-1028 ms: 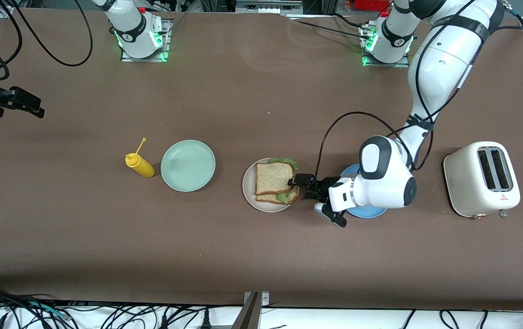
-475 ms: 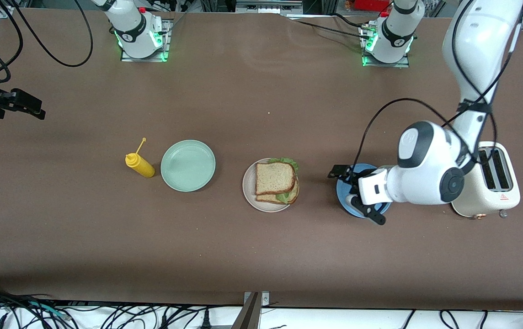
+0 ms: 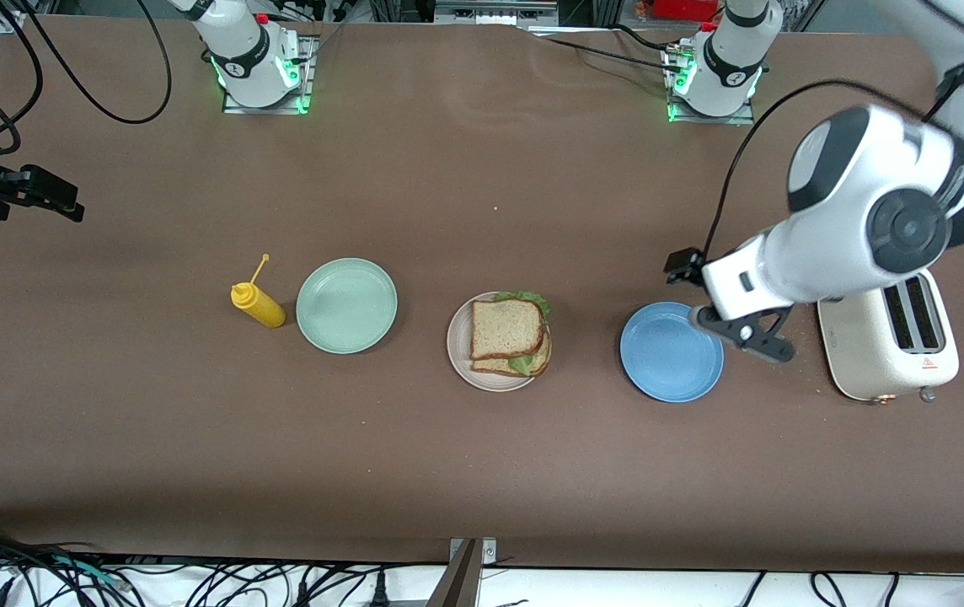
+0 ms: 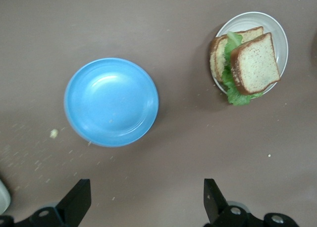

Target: Make sandwich in beige plate with both arms

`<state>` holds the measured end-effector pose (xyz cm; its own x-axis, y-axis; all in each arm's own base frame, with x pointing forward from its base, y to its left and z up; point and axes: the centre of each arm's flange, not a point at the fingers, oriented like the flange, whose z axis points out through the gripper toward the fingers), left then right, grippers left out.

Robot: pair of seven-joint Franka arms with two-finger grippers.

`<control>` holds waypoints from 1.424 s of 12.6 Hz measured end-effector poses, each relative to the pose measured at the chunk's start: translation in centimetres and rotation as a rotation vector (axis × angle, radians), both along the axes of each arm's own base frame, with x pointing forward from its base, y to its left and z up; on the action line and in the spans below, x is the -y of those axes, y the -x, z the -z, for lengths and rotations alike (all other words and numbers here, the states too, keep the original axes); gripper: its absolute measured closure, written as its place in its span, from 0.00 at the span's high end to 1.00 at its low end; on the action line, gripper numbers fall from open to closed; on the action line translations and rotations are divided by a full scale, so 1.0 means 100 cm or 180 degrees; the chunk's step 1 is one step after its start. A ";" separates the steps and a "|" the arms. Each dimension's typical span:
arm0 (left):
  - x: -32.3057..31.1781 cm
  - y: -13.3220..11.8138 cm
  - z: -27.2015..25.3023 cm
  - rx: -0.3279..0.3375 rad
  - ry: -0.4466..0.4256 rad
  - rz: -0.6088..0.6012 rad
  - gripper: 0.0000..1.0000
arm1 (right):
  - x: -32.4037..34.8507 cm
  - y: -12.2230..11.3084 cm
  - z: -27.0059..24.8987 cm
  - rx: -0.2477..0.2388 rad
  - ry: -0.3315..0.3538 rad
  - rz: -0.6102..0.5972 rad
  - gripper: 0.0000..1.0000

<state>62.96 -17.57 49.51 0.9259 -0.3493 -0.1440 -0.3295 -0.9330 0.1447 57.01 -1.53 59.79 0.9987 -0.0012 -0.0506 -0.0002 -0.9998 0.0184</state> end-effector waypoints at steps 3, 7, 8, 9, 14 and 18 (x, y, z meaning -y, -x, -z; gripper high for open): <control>-0.036 0.016 -0.050 0.0089 -0.0150 -0.0188 1.00 | 0.000 0.000 0.000 0.0000 0.0000 0.0000 1.00; -0.078 0.032 -0.091 0.0263 -0.0249 -0.0455 1.00 | 0.000 0.000 0.000 0.0000 0.0000 0.0000 1.00; -0.085 0.035 -0.094 0.0265 -0.0243 -0.0496 1.00 | 0.000 0.000 0.000 0.0000 0.0000 0.0000 1.00; -0.091 0.036 -0.092 0.0246 -0.0251 -0.0529 1.00 | 0.000 0.000 0.000 0.0000 0.0000 0.0000 1.00; -0.125 0.060 -0.097 0.0236 -0.0278 -0.0703 1.00 | 0.000 0.000 0.000 0.0001 0.0000 0.0000 1.00; -0.128 0.081 -0.117 0.0355 -0.0277 -0.0730 1.00 | 0.000 0.000 0.000 0.0001 0.0000 0.0000 1.00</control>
